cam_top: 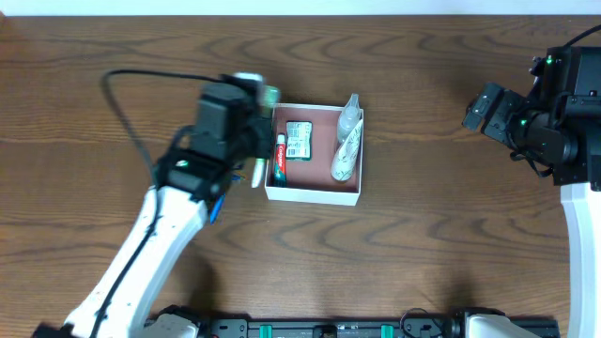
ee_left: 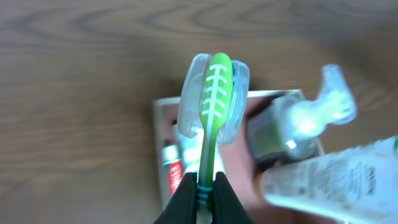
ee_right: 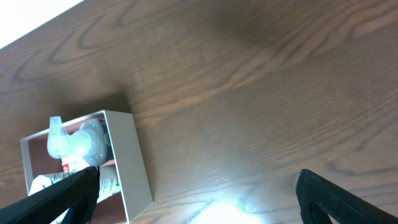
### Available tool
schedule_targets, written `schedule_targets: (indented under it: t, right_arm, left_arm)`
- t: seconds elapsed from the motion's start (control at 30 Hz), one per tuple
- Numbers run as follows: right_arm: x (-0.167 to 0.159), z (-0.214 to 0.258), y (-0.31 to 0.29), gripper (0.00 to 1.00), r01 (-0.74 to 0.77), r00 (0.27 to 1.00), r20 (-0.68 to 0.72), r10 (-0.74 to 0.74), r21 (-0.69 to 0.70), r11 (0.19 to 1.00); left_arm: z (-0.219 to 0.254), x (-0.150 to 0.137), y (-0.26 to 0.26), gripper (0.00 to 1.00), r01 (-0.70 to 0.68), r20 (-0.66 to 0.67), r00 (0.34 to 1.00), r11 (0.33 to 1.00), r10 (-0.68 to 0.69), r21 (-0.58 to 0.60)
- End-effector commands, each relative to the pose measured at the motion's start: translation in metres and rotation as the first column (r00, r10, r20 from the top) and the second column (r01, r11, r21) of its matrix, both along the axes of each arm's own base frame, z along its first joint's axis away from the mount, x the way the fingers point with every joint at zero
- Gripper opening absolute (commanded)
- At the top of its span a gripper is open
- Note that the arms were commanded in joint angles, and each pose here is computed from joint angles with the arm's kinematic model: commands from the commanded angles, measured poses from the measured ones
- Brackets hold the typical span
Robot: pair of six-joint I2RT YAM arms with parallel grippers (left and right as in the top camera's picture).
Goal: Pack container
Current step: 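Place the toothbrush into the box with the left gripper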
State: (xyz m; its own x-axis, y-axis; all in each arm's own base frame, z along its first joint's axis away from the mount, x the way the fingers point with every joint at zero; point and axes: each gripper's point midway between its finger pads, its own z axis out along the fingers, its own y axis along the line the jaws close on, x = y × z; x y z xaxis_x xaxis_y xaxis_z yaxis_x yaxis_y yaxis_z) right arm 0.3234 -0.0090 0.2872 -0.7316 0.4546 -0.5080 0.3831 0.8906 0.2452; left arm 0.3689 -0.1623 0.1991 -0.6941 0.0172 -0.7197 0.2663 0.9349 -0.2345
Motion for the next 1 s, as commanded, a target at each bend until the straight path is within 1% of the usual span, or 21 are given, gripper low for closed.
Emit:
schedule_targets:
  t: [0.0,0.2,0.3,0.5,0.67,0.87,0.97]
  right_arm:
    - [-0.001,0.001,-0.003,0.99,0.020,1.000,0.004,-0.020,0.005,1.000]
    - [-0.001,0.001,-0.003,0.99,0.020,1.000,0.004,-0.020,0.005,1.000]
    - [-0.001,0.001,-0.003,0.99,0.020,1.000,0.004,-0.020,0.005,1.000]
    - [-0.001,0.001,-0.003,0.99,0.020,1.000,0.004,-0.020,0.005,1.000]
    - [-0.001,0.001,-0.003,0.99,0.020,1.000,0.003,-0.020,0.005,1.000]
    - [-0.001,0.001,-0.003,0.99,0.020,1.000,0.003,-0.020,0.005,1.000]
    - [-0.001,0.001,-0.003,0.99,0.020,1.000,0.003,-0.020,0.005,1.000]
  left_arm:
    - [-0.015,0.008,-0.025,0.06,0.038,-0.016,0.999,0.999,-0.038,-0.016]
    - [-0.051,0.033,-0.049,0.06,0.064,-0.014,0.998,0.998,-0.064,-0.017]
    - [-0.075,0.040,-0.052,0.06,0.057,-0.049,0.997,0.998,-0.058,-0.010]
    - [-0.111,0.035,-0.050,0.06,0.038,-0.149,0.988,0.999,-0.036,0.012]
    - [-0.121,0.032,-0.040,0.06,0.009,-0.174,0.985,0.998,0.002,0.064]
    - [-0.135,0.018,-0.026,0.06,-0.010,-0.243,0.969,0.991,0.042,0.132]
    - [-0.137,0.018,-0.016,0.11,-0.045,-0.244,0.966,0.984,0.087,0.172]
